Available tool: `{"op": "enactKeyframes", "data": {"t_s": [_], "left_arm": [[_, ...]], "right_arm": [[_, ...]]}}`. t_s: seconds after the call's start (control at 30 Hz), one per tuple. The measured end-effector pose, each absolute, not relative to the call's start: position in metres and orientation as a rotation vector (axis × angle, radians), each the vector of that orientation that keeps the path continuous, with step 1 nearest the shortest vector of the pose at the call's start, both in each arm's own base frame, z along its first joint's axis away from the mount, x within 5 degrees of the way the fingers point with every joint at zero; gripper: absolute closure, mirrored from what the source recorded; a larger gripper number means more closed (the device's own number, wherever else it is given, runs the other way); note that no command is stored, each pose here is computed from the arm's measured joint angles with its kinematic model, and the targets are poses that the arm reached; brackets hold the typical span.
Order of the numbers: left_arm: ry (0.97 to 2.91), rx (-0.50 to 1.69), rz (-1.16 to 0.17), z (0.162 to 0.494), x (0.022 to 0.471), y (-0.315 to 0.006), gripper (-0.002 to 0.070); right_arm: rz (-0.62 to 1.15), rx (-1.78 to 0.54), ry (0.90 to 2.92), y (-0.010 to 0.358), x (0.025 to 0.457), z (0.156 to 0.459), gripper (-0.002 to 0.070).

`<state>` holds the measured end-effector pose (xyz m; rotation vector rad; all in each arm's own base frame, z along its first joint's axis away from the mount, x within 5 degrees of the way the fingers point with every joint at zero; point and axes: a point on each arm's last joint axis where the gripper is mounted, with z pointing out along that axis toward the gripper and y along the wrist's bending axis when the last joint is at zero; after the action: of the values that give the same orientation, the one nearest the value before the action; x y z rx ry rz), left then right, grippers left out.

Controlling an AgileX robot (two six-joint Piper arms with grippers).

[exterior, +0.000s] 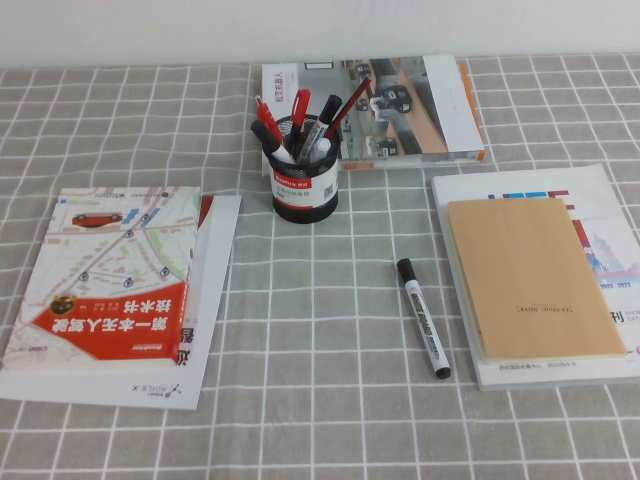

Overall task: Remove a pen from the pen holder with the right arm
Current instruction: 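Take a marker out of the pen holder and lay it on the table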

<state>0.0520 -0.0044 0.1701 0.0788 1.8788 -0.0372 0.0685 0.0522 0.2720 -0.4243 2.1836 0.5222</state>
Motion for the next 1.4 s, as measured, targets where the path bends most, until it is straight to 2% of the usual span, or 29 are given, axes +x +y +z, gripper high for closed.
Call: {"op": "enactKeyframes", "data": {"t_s": [0.3,0.57,0.7,0.9,1.03,1.4], "left_arm": [[1.879,0.079,-0.037,0.17,0.052,-0.004,0.0678],[1.879,0.079,-0.037,0.17,0.052,-0.004,0.0678],[1.879,0.079,-0.037,0.17,0.052,-0.004,0.0678],[1.879,0.079,-0.037,0.17,0.052,-0.004,0.0678],[1.879,0.079,-0.037,0.17,0.052,-0.004,0.0678],[1.879,0.079,-0.037,0.17,0.052,-0.004,0.0678]], "right_arm": [[0.429,-0.43,2.096,0.048,0.075,0.264,0.0688],[0.313,-0.013,2.002,0.021,0.083,0.207,0.0688],[0.293,0.092,1.91,0.013,0.074,0.187,0.0689],[0.276,0.082,1.777,0.009,0.062,0.184,0.0689],[0.19,0.009,1.742,0.007,0.057,0.184,0.0689],[0.109,-0.023,1.853,0.003,0.053,0.173,0.0689]]}}
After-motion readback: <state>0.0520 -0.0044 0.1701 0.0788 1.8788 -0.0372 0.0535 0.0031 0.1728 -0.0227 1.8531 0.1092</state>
